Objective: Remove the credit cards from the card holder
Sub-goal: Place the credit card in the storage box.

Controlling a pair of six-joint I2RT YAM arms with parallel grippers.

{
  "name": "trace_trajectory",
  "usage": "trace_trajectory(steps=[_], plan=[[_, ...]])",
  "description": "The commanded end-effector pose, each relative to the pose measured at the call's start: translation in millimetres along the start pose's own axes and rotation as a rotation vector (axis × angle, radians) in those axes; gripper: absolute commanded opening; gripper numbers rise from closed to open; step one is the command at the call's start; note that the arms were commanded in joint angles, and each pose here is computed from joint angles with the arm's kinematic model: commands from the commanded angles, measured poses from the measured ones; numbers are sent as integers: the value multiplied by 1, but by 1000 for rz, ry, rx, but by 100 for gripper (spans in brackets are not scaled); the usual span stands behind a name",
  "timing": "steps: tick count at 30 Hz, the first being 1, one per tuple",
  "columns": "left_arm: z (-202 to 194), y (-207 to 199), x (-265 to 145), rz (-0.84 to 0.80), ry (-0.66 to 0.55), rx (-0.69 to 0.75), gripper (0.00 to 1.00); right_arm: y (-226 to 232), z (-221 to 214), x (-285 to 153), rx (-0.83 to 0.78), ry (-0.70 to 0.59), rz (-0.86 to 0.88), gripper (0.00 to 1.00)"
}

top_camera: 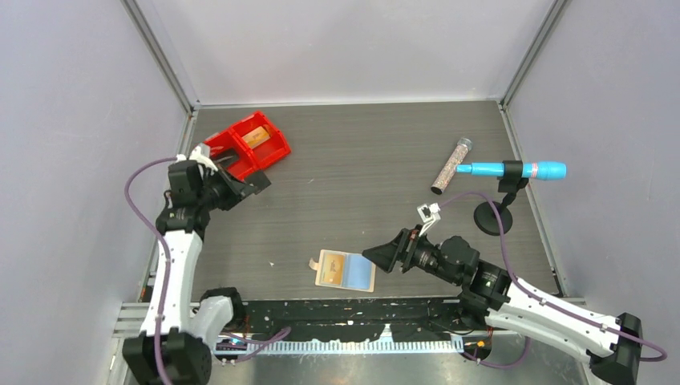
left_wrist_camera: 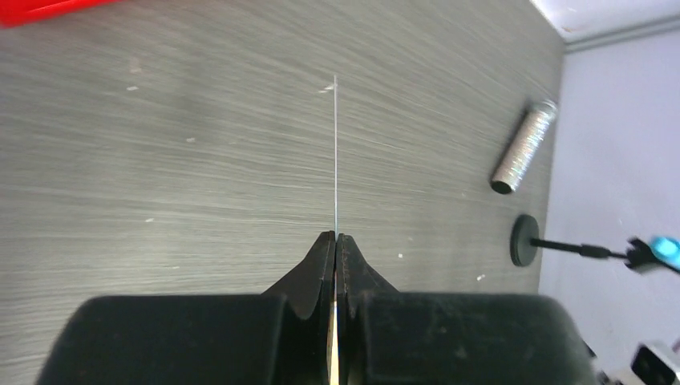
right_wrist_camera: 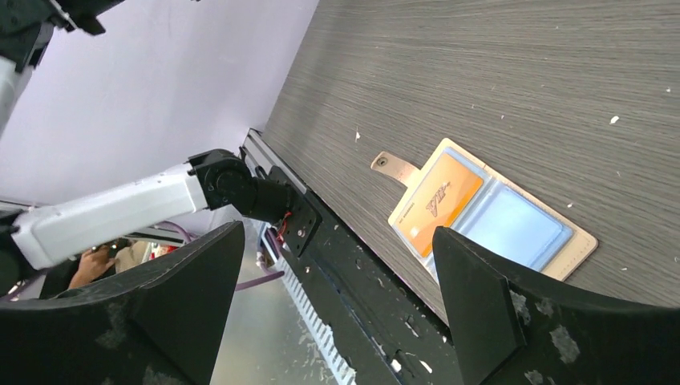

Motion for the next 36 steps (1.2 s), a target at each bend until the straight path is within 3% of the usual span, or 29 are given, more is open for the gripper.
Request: trace_trajectory(steps=[1, 6, 10, 19, 36], plan=[[22, 27, 6, 69, 64, -47, 0, 20, 19, 1, -64, -22, 29, 95], [64, 58, 27, 140, 25, -143, 0, 24, 22, 11, -188, 66, -14, 95], [92, 69, 44, 191, 69, -169, 0, 33, 29, 17, -252, 113, -20, 95], [141, 85, 72, 323, 56, -153, 0, 39, 39, 25, -278, 87, -31, 95], [181, 120, 127, 382, 38, -166, 0, 59, 56, 32, -323, 106, -29, 95]])
Point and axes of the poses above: each gripper's point midway between its finger pads, its own x axis out along the fingers, its own y axis along the line the jaws close on, z = x × y, the point moved 7 cm from there along -x, back along the fingers, and after that the axes turned 4 degrees about -x, right-handed, at the moved point
